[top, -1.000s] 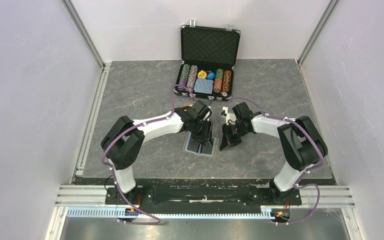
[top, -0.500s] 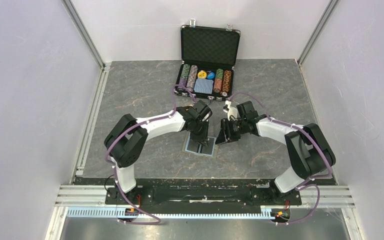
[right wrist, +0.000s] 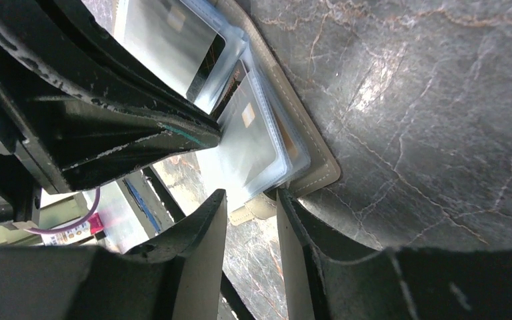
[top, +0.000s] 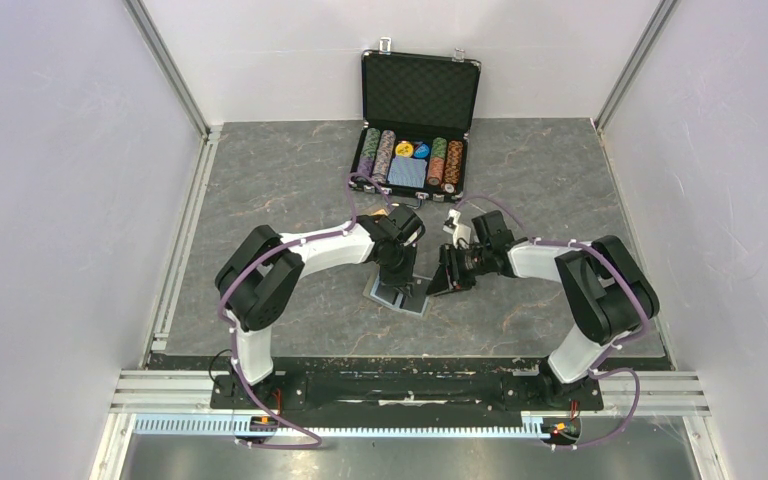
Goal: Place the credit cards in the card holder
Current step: Insert the credit card into the card holder.
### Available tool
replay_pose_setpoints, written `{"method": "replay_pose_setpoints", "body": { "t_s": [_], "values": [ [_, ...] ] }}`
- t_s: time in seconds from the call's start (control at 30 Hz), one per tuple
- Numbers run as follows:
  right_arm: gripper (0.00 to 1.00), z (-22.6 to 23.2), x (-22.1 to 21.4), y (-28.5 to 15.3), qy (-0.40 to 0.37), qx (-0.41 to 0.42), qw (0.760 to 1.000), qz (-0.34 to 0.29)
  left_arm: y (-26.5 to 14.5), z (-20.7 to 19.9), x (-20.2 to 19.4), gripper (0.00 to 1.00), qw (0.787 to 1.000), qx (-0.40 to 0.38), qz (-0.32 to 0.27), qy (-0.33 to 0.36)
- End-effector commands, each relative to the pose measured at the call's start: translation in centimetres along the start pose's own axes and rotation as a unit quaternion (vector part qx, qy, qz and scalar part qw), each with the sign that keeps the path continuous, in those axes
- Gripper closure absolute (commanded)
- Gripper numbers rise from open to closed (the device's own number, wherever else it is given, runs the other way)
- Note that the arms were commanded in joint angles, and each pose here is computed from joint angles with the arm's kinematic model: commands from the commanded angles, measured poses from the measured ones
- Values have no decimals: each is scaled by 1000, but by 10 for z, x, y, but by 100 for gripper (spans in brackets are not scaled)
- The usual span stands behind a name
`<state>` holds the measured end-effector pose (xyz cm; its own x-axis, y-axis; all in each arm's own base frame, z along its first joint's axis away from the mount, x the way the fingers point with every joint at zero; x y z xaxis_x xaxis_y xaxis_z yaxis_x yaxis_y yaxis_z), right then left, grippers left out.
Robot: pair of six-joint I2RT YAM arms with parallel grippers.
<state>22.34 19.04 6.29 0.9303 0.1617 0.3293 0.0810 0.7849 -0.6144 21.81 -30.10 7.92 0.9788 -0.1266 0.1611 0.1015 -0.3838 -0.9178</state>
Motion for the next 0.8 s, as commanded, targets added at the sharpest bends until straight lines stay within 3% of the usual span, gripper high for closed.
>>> {"method": "replay_pose_setpoints", "body": {
  "t_s": [0.0, 0.4, 0.77],
  "values": [
    [64, 0, -12, 1, -6, 23, 1000, 15, 8, 7, -1, 90, 1000, 17, 9, 0],
    [71, 16, -24, -3, -14, 118, 991, 53, 11, 15, -2, 92, 999, 48, 14, -4],
    [72, 18, -37, 7, -16, 127, 987, 95, 12, 13, -2, 93, 999, 45, 17, -7]
  ]
}}
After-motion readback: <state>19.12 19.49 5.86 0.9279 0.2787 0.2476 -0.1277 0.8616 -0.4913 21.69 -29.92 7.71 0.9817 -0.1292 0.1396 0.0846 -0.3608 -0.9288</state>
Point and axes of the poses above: each gripper's point midway between its finger pads, its own y axis out along the fingers, its own z axis along the line the jaws close on, x = y × z, the point moved 6 cm from there along -y, back along the fingers, and after that the axes turned 3 degrees about -y, right-handed, at the moved point
